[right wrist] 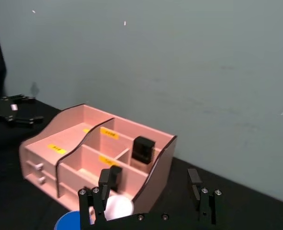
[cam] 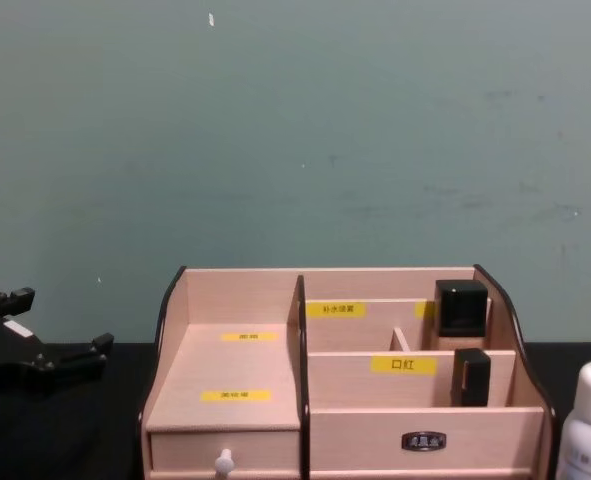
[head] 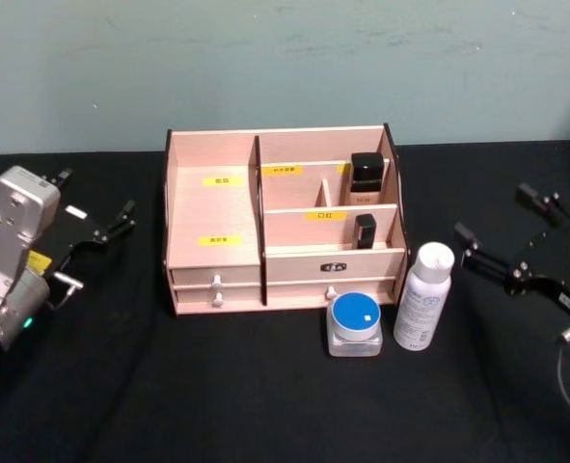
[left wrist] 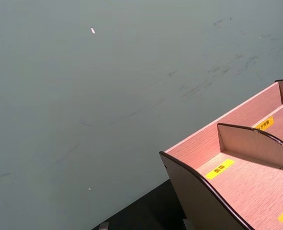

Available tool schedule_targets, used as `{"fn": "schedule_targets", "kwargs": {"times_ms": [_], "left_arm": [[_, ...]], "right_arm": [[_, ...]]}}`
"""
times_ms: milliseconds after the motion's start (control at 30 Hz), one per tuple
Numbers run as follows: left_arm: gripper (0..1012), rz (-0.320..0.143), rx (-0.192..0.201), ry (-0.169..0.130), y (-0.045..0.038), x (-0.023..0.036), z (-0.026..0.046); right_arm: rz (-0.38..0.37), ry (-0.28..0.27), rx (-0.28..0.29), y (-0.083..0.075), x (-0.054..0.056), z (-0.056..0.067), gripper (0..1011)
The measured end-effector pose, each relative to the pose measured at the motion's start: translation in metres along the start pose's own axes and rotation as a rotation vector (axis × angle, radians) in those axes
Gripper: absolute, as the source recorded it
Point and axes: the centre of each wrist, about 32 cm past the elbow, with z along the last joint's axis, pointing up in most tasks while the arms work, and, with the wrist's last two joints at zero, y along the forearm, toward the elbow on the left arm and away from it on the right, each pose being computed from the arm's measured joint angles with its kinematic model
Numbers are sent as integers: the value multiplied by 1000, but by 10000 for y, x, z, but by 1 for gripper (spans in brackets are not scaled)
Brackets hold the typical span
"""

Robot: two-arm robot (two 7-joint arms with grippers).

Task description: Pick up the facial cleanser and watermelon frost from the table and place them into the tiered storage box.

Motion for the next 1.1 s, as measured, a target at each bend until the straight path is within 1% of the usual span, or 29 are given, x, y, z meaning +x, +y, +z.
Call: {"fn": "schedule_targets", "kwargs": {"times_ms": [133,233,267,300,600,900,1100], "left_arm": [[1001,0,0,0,0,0,0],[1001,0,0,0,0,0,0],[1001,0,0,0,0,0,0],[1001,0,0,0,0,0,0],[1001,0,0,0,0,0,0],[1001,0,0,0,0,0,0],[1001,0,0,0,0,0,0]], "right_arm": [[21,37,-14,-58,-41,-71,1002],[38,54,-26,-91,-63,-126,1002],[38,54,-26,-91,-63,-126,1002],[47,66,-33,-113,-80,-168,1002],[64,104,-63,-147,-127,-303,1002],[68,135,-102,-85,-143,-445,1002],[74,145,-118,-15,-149,-508,1002]]}}
